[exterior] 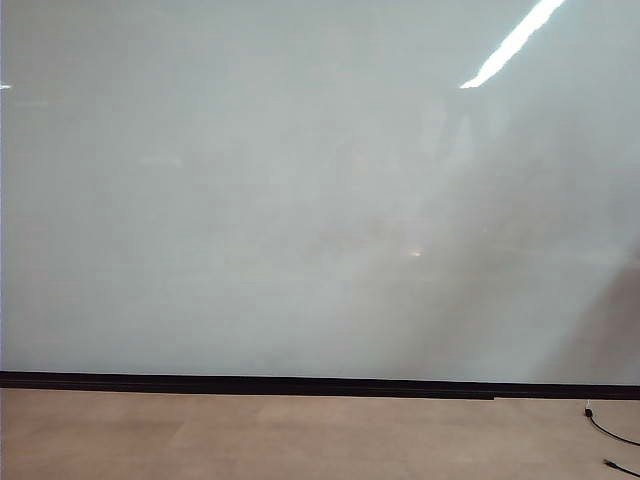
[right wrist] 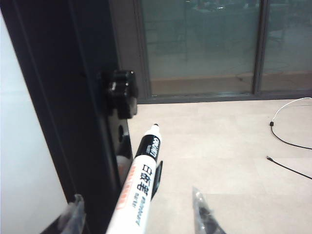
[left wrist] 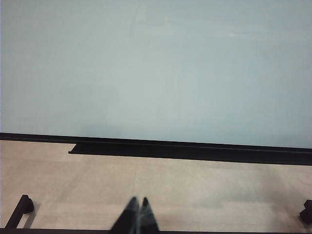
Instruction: Pick up the pen on the shelf to the right of the whiteboard and write the letter Z.
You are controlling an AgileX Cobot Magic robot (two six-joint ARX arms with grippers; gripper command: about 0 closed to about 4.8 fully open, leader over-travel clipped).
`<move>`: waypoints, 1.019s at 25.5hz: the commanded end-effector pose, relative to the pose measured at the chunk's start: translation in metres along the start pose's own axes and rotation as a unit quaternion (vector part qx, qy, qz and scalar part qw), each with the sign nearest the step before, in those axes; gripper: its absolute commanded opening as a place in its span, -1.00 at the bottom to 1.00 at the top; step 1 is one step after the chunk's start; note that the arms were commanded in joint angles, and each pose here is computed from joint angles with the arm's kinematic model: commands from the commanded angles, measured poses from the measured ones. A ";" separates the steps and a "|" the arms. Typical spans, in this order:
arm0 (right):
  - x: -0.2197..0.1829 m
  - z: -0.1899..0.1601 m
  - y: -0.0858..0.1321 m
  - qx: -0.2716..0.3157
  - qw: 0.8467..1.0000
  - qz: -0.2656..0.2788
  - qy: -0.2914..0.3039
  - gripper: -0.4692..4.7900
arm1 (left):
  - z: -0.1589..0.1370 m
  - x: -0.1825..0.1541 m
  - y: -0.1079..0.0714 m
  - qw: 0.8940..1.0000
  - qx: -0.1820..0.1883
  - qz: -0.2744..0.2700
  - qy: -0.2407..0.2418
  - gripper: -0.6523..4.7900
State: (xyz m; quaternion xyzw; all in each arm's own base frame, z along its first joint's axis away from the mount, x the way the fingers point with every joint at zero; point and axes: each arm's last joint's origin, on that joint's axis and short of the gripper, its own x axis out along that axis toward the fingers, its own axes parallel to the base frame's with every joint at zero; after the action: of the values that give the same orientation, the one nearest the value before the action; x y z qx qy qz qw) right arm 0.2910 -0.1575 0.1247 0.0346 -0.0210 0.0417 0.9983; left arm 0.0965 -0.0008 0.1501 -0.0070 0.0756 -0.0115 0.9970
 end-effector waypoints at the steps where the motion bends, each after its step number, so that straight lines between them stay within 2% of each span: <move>1: 0.001 0.004 0.000 -0.007 1.000 0.002 -0.011 0.23 | 0.002 0.000 0.000 1.000 0.002 0.000 -0.006 -0.78; 3: 0.001 0.004 0.000 -0.007 1.000 0.003 -0.011 0.13 | 0.002 0.000 0.000 1.000 0.002 0.000 -0.006 -0.78; 26: 0.004 0.005 0.003 -0.009 1.000 0.020 -0.012 0.05 | 0.002 0.000 0.000 1.000 0.002 0.000 -0.006 -0.78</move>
State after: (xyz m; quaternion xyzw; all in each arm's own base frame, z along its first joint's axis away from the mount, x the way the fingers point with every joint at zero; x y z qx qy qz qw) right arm 0.2935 -0.1537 0.1253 0.0336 -0.0214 0.0587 0.9975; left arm 0.0965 -0.0008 0.1501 -0.0068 0.0756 -0.0115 0.9970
